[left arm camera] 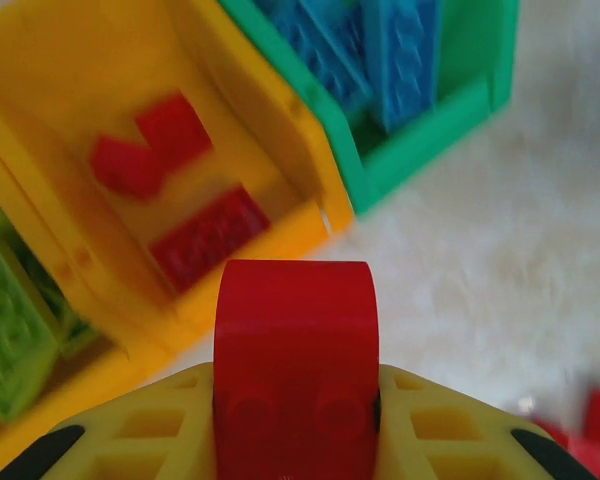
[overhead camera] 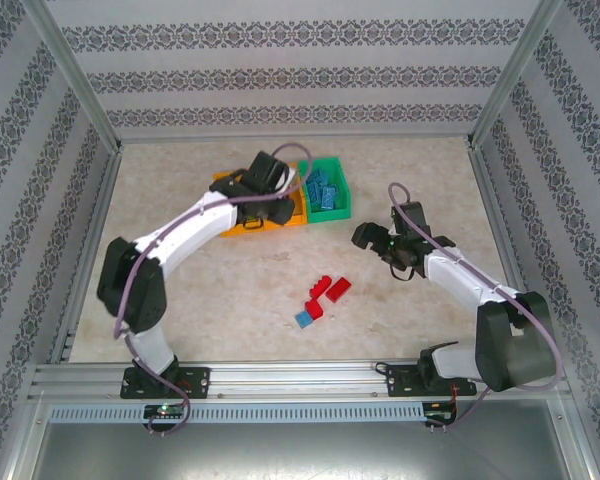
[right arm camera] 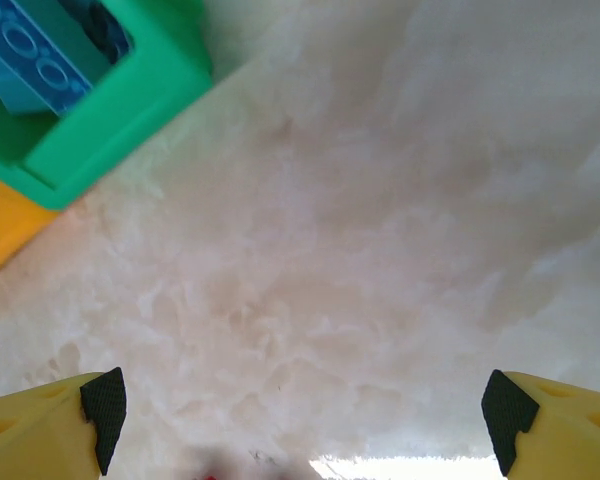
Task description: Sort the legos into containers by color
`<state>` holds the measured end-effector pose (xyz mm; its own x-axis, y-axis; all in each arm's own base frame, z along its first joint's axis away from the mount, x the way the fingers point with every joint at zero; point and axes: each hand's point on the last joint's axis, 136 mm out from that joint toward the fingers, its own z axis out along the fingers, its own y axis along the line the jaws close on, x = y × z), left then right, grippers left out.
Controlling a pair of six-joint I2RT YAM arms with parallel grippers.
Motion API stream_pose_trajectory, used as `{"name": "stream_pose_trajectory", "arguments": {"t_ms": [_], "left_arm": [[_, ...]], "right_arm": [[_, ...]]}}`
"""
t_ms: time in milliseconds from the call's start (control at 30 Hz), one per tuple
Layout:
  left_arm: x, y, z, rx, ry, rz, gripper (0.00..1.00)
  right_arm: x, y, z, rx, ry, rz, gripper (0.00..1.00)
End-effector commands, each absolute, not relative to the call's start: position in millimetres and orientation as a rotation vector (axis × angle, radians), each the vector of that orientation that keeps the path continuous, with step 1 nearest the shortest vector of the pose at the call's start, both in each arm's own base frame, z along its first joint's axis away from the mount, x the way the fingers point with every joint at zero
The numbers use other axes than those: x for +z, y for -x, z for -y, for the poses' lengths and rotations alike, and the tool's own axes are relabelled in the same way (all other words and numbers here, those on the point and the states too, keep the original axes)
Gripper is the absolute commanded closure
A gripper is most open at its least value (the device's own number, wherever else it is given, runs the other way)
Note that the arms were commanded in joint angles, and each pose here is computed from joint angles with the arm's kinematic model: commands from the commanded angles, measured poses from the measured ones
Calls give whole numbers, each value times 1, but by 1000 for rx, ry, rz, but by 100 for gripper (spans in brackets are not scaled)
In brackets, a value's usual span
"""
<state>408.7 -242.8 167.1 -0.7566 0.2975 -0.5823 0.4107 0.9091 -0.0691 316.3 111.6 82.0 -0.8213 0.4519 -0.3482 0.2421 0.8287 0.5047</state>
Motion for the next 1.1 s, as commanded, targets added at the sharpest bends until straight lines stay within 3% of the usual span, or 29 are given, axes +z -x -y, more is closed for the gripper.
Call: {"name": "stream_pose_trajectory", "arguments": {"t_ms": [0,333,1067], "left_arm": [[128,-419,236,-313,-467,-2669,70],[100,-474,234,-403,-270,-2731,74],[93,-487,235,-450,-227,-2722,70]], "right_arm": [[80,-308,-110,582,-508,-2543,5],[77,-282,-111,569,-478,-2547,5],[77,-267,-111,540,-418,-2569,5]]}}
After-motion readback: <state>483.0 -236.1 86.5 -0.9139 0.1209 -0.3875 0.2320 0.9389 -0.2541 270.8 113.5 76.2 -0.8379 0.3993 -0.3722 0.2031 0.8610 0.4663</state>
